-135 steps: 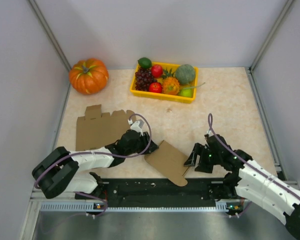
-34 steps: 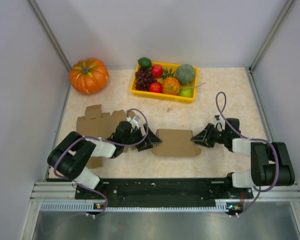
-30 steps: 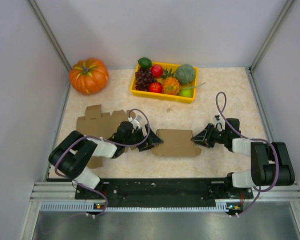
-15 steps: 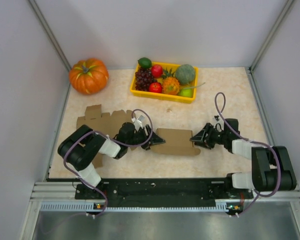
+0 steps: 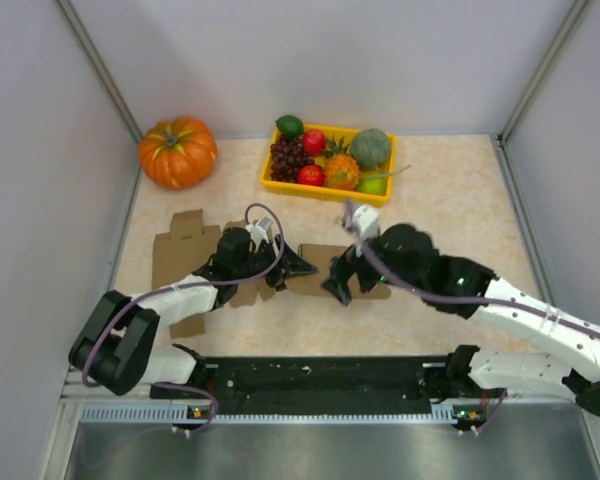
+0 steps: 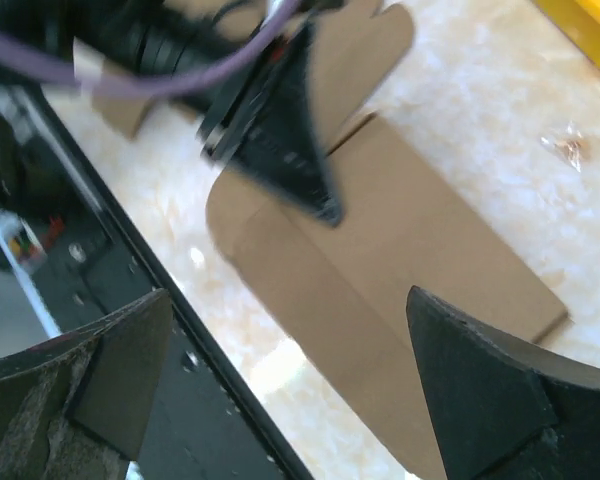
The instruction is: Fold the paper box
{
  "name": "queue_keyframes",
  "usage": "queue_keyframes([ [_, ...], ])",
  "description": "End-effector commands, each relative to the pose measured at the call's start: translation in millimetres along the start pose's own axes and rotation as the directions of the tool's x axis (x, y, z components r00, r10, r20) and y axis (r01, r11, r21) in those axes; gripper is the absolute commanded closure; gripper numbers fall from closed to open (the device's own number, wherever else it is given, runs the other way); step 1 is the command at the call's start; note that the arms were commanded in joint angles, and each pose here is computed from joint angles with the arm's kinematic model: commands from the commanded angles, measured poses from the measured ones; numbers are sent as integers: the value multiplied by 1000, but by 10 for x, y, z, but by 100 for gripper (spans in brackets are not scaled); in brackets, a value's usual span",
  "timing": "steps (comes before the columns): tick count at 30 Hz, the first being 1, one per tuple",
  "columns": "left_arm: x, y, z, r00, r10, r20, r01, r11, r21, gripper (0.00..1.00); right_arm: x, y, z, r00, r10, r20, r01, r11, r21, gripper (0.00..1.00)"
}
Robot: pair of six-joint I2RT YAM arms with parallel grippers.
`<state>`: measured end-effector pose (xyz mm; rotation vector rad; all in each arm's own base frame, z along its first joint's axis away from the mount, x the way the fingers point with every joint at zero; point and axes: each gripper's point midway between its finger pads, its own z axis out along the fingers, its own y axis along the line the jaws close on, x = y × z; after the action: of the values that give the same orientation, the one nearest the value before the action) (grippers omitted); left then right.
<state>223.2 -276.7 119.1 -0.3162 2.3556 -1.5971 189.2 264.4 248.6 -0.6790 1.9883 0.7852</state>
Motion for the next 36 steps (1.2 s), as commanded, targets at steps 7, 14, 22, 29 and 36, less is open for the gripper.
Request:
queue_keyframes([
  [7, 99, -269, -375, 984, -141, -106, 136, 989, -50, 51, 538, 109, 133, 671, -681, -294, 734, 666, 131, 1],
  [14, 192, -289, -499, 962, -249, -117, 242, 968, -65, 51, 630, 290, 224, 604, -737, -302, 789, 605, 102, 1],
  [22, 200, -480, -575, 958, -249, -143, 240, 968, -78, 51, 684, 270, 394, 563, -748, -352, 825, 538, 176, 2],
  [29, 217, -519, -593, 954, -265, -144, 260, 964, -50, 50, 627, 57, 398, 497, -746, -443, 867, 409, 284, 18],
  [36, 224, -465, -579, 950, -285, -131, 283, 959, -29, 41, 605, 48, 367, 526, -752, -397, 849, 439, 294, 53],
])
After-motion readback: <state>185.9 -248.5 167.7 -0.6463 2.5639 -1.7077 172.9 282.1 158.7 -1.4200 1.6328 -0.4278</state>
